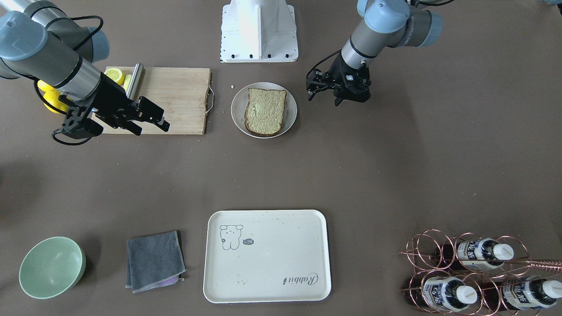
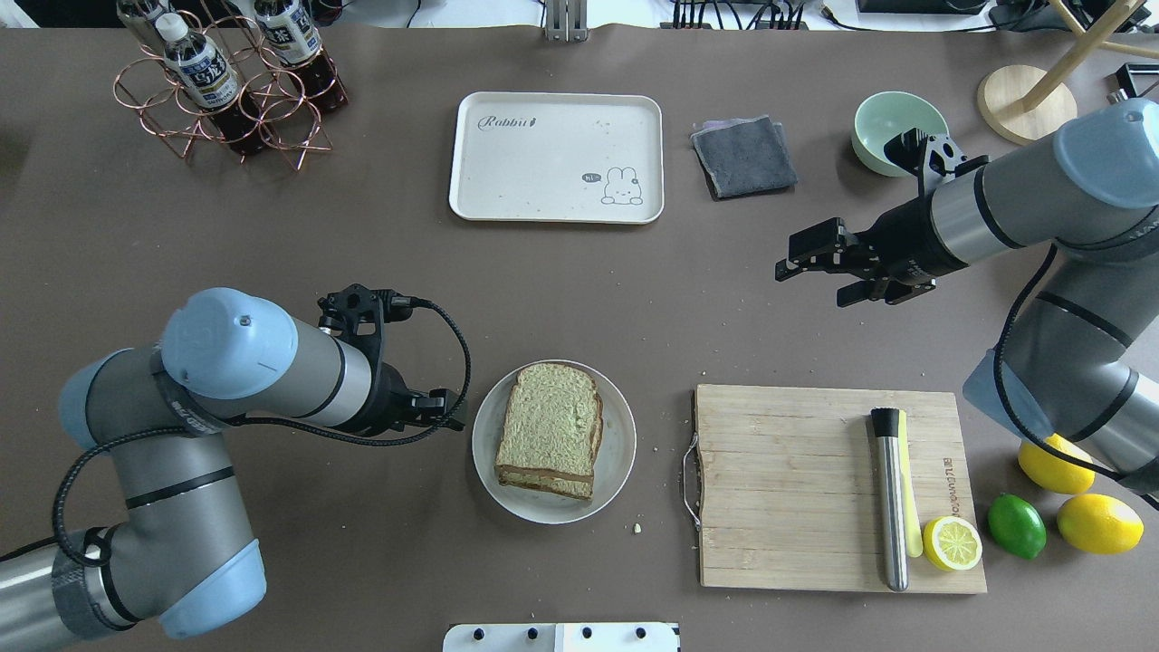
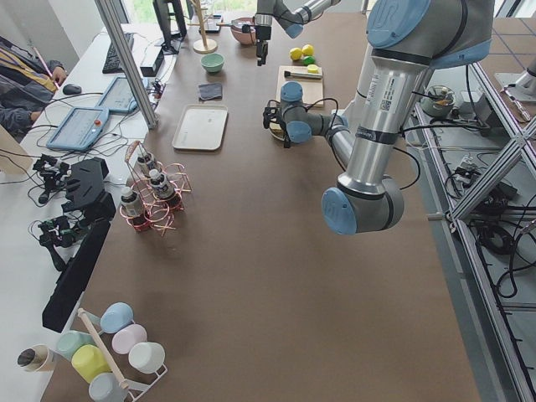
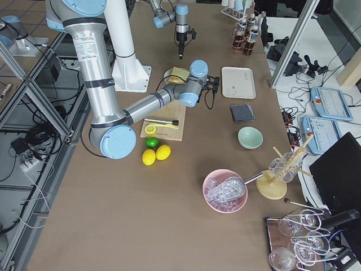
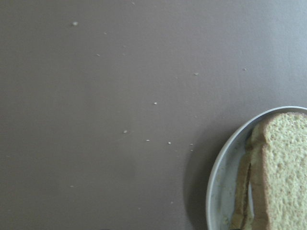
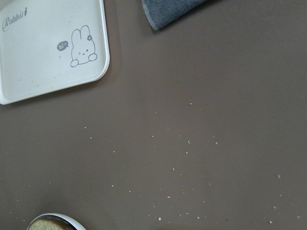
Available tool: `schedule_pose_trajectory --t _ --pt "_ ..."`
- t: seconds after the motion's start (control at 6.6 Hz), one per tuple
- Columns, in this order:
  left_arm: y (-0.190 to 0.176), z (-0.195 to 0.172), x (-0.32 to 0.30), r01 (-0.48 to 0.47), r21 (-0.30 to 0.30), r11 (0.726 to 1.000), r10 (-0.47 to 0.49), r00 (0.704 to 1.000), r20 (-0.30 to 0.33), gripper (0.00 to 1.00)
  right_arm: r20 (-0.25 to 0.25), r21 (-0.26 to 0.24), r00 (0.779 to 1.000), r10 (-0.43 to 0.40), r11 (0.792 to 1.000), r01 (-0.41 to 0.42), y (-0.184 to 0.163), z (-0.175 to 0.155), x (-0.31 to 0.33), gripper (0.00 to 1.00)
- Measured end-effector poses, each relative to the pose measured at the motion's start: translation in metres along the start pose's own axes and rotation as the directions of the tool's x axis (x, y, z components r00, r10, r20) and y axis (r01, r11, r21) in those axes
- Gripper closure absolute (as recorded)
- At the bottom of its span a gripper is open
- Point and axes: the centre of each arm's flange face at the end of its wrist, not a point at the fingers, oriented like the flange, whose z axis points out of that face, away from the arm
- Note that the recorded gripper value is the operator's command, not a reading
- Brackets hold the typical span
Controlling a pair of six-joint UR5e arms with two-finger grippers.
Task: Make sandwich and place on tray
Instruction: 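Release the bread and raise the right gripper while the left gripper reaches the plate, then grasp the rim of the white plate with the left gripper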
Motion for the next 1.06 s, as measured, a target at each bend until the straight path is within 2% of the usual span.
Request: schedule_pose_trajectory --t 0.45,0.91,1.06 --pt "0.002 0.029 0.005 -0.002 0.001 1.000 0.002 1.000 -0.011 0.37 -0.018 -0.003 1.000 0.000 1.000 0.000 -0.001 -0.003 0.018 0.00" --pt "0.009 0.042 0.012 0.003 -0.009 1.000 -0.003 0.999 -0.040 0.46 -0.027 0.002 1.000 0.005 1.000 -0.005 -0.003 0.000 0.023 0.00" --pt "0.012 0.045 0.016 0.008 -0.015 1.000 -0.009 0.999 -0.044 0.59 -0.031 0.004 0.999 0.008 1.000 -0.008 -0.004 0.001 0.025 0.00"
